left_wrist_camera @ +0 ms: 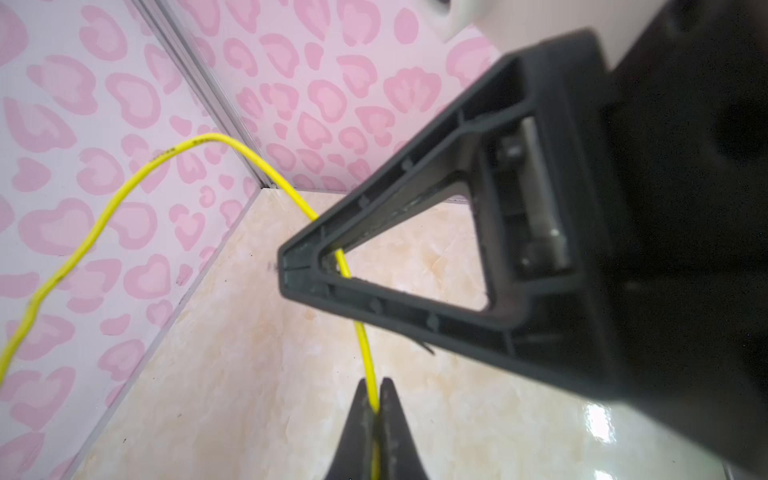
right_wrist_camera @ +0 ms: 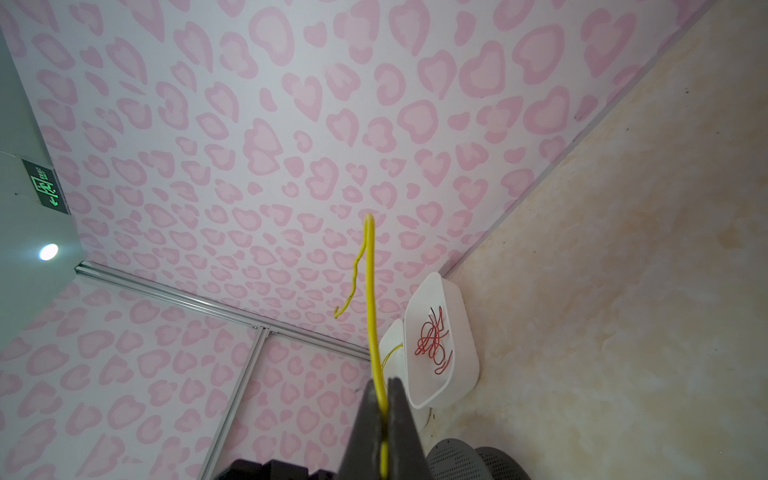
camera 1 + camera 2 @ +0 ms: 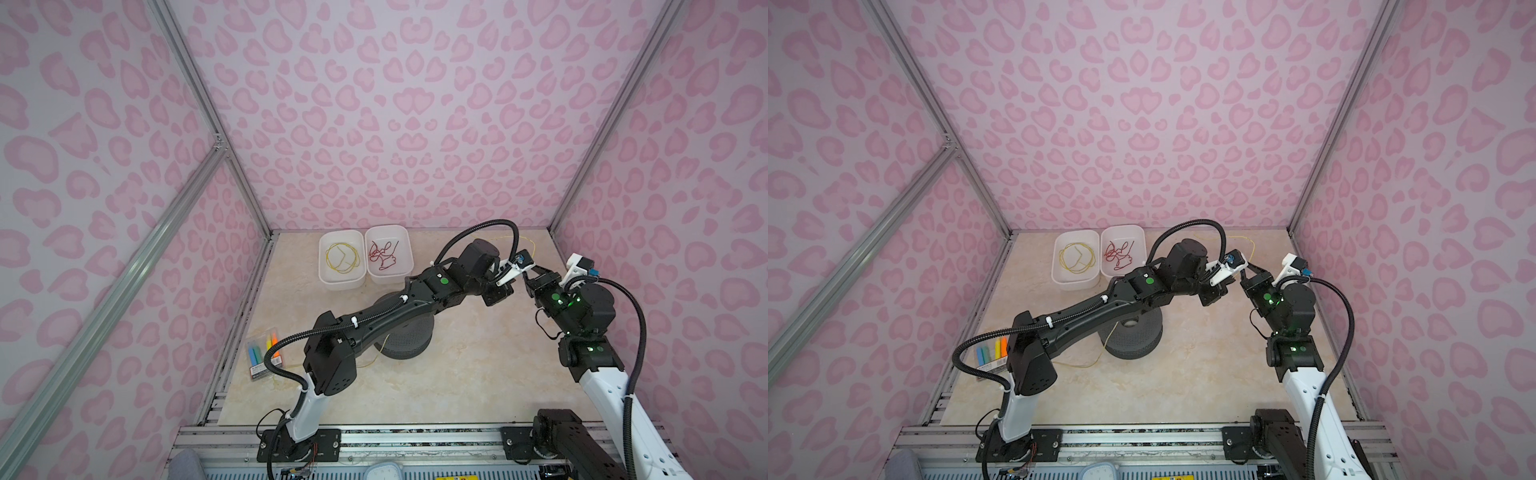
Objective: Wrap the cables
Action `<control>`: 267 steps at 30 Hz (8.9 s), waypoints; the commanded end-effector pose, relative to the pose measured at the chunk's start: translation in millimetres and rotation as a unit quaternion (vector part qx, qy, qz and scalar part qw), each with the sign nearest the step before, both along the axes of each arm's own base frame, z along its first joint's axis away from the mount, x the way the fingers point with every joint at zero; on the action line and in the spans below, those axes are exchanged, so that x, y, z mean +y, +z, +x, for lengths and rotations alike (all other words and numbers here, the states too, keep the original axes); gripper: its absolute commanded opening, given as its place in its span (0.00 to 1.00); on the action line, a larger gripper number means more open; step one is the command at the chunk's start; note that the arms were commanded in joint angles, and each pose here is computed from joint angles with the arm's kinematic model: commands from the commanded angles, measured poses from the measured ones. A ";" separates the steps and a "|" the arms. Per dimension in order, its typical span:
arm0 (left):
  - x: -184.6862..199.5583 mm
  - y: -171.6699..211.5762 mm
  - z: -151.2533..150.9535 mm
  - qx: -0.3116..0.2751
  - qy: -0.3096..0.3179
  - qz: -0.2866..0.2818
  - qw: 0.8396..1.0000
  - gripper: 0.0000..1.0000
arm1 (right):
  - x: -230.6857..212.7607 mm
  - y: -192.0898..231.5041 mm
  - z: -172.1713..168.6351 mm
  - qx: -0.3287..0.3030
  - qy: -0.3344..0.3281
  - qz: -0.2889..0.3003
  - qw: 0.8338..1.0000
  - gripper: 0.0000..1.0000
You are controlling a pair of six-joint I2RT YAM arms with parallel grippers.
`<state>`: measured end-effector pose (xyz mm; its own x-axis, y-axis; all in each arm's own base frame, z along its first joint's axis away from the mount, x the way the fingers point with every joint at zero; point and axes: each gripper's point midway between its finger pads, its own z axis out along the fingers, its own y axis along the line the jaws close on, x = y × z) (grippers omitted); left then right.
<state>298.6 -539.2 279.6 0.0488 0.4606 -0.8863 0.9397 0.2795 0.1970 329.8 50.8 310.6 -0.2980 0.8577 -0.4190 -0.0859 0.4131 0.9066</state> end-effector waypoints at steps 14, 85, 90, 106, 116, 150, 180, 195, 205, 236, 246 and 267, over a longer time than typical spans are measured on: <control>68.6 -41.7 -26.1 -0.021 -0.007 0.071 0.997 0.04 | -11.4 -13.3 -0.4 0.064 0.054 -0.135 0.987 0.50; 184.2 -110.6 -36.8 -0.111 0.087 0.288 0.947 0.03 | 111.1 -23.5 73.2 0.058 0.153 -0.399 0.902 0.00; 177.4 -106.7 -32.0 -0.101 0.100 0.270 0.952 0.03 | 39.8 -13.2 73.4 0.056 0.055 -0.254 0.964 0.00; 145.5 -119.3 -28.9 -0.040 0.086 0.234 0.968 0.03 | -78.2 8.0 51.5 -0.004 -0.078 -0.033 0.996 0.00; 109.0 -82.8 -1.6 0.001 0.088 0.156 0.984 0.03 | -51.6 -0.5 23.2 0.017 -0.024 -0.080 0.996 0.70; 79.5 -29.5 7.5 0.026 0.054 0.061 0.996 0.27 | 56.3 -29.9 14.5 0.051 0.084 -0.074 0.992 0.00; 349.4 -115.9 -87.4 0.210 0.397 0.115 0.886 0.83 | 5.2 -8.8 51.2 0.035 0.029 -0.051 0.998 0.00; 337.4 -178.6 -113.3 0.293 0.360 0.115 0.878 0.35 | -4.4 -15.0 52.8 0.044 0.021 -0.048 0.998 0.00; 316.6 -148.5 -101.0 0.259 0.320 0.160 0.897 0.03 | -34.7 -18.0 58.2 0.052 -0.004 -0.038 0.998 0.00; 131.7 -46.2 16.4 0.225 0.230 0.064 0.945 0.04 | 21.5 -65.4 10.6 0.101 0.109 -0.062 0.987 0.75; 119.0 -52.4 11.0 0.246 0.202 0.060 0.946 0.04 | 115.9 -50.2 6.0 0.057 0.185 -0.058 0.979 0.63; 140.5 -22.8 -6.8 0.199 0.172 0.046 0.964 0.53 | 123.9 -64.7 20.9 0.081 0.183 -0.073 0.977 0.00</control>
